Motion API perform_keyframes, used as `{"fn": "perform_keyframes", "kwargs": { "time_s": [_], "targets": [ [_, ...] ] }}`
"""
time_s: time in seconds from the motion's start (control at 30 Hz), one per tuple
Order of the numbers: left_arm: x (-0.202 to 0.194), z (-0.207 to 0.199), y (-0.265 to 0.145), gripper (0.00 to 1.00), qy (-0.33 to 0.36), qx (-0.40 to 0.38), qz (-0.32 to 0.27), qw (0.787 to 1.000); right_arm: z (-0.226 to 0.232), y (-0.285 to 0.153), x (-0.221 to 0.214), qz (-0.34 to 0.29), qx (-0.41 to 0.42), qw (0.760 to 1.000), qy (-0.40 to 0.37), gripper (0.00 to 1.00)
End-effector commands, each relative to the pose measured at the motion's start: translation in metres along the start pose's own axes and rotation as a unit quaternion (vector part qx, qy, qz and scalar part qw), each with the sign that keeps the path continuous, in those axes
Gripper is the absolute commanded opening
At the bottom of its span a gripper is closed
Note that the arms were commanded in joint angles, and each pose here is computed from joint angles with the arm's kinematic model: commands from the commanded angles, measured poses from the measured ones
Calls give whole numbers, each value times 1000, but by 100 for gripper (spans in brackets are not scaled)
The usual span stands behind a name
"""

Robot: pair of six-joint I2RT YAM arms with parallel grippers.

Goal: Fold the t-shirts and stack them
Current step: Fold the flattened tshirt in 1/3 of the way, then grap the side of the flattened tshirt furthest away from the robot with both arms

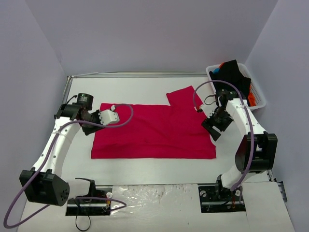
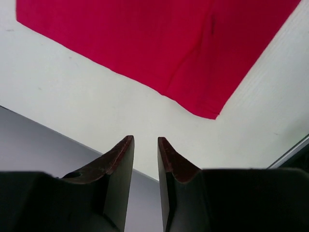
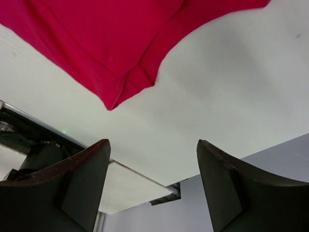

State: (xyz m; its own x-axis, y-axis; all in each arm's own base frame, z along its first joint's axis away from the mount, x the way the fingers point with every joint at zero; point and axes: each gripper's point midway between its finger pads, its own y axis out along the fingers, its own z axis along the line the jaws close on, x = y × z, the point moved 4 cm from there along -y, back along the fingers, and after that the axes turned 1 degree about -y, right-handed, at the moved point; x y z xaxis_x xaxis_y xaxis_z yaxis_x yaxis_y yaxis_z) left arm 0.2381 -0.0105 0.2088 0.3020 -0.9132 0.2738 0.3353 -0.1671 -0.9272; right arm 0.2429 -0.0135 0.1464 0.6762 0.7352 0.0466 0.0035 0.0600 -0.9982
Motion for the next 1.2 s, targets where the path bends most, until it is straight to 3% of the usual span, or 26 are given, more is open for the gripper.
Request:
{"fn": "perform_keyframes", "kwargs": {
  "time_s": [0.0,0.07,0.27,0.4,0.43,0.47,0.67,0.77,1.17],
  "targets": [
    [15,0,-4,26,-28,-48,-34,998,-5,-13,14,-10,28,1000,-3,68],
    [29,24,1,27,-60,-15,-60,996,-19,-23,34,-39,18,999,-4,68],
    [52,97,37,31,-184,-29,-118,975,-52,-8,89,-85,55,995,0,68],
    [43,153,82,33,-260,-45,-120,957,-82,11,126,-93,63,994,1,68],
    [43,177,76,33,-275,-24,-132,952,-85,14,129,-89,67,994,1,68],
    [37,186,99,33,-292,-36,-122,948,-89,28,134,-79,80,994,2,68],
    [21,247,138,35,-351,-30,-123,928,-100,52,147,-73,93,993,-3,68],
    [15,246,163,37,-366,-59,-111,922,-98,60,148,-70,102,992,-4,68],
    [14,229,190,39,-395,-147,-158,893,-96,73,140,-46,91,995,12,67]
  ]
}}
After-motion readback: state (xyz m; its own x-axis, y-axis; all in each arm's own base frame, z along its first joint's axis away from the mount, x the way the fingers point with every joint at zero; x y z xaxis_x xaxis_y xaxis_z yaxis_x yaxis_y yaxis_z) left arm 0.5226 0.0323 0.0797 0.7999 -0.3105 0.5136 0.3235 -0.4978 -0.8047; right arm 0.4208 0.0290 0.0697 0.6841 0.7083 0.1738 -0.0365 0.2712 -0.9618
